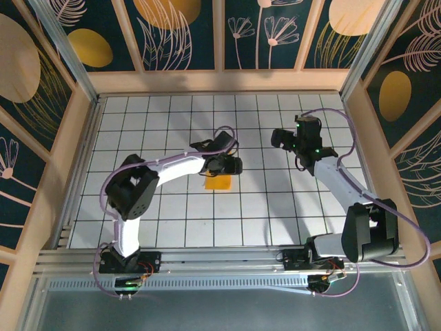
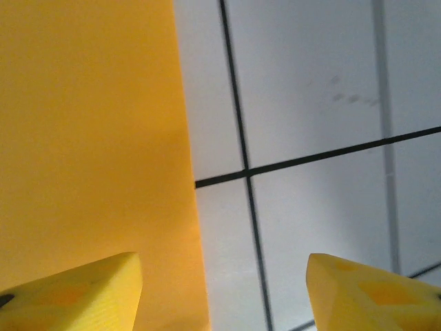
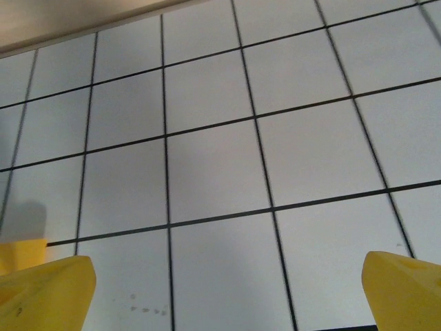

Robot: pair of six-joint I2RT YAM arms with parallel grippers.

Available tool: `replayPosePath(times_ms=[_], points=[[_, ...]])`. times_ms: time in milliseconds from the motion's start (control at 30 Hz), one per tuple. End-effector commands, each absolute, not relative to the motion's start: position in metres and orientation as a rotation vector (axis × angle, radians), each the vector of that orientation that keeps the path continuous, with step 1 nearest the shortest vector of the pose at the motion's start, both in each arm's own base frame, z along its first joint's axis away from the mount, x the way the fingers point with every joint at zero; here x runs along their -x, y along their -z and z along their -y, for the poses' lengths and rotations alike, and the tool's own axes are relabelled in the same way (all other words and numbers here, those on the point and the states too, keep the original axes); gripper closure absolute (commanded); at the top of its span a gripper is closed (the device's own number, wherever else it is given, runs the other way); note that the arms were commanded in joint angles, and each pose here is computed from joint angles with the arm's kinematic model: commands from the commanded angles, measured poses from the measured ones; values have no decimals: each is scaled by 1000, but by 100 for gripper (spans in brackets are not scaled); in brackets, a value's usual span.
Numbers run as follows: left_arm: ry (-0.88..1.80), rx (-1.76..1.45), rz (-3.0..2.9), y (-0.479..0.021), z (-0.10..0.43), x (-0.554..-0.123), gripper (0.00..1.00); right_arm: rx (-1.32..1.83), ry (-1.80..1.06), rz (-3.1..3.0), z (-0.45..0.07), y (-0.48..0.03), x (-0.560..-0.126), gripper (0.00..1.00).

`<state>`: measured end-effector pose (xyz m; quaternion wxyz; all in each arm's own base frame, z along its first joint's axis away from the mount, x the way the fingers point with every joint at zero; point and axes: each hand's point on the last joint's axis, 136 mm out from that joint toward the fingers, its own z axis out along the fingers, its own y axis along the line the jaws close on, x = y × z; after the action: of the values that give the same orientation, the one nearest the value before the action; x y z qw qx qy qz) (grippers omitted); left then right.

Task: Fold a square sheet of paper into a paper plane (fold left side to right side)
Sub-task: Turn over the paper at the center of the table, then third fold the triangle at the center of the table.

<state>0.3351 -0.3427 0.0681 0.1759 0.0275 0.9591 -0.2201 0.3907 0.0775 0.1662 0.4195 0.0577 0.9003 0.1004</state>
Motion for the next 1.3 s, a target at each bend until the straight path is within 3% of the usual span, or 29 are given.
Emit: replayPosePath(times_ms=[0,233,467,633,833,1267], points=[[832,-60,-2558,-111,341,-356,35,-101,-452,-2266,-103,-169,-392,3],[1037,108,-2310,-159,289,-379,30,-41,-769,-2345,-144,-156,-378,15],[1065,399,-2154,-149,209,-381,24,-69,-1078,-2378,-178,-140,-362,36],[1017,552,-2095,-129,167,-369,18,-76,-1215,-2424,-205,-118,-352,63],[1006,563,-2131,-109,163,-357,18,-37,-1288,-2479,-241,-96,-348,98],[1048,522,-2223,-87,174,-350,20,17,-1306,-2572,-280,-53,-349,100]])
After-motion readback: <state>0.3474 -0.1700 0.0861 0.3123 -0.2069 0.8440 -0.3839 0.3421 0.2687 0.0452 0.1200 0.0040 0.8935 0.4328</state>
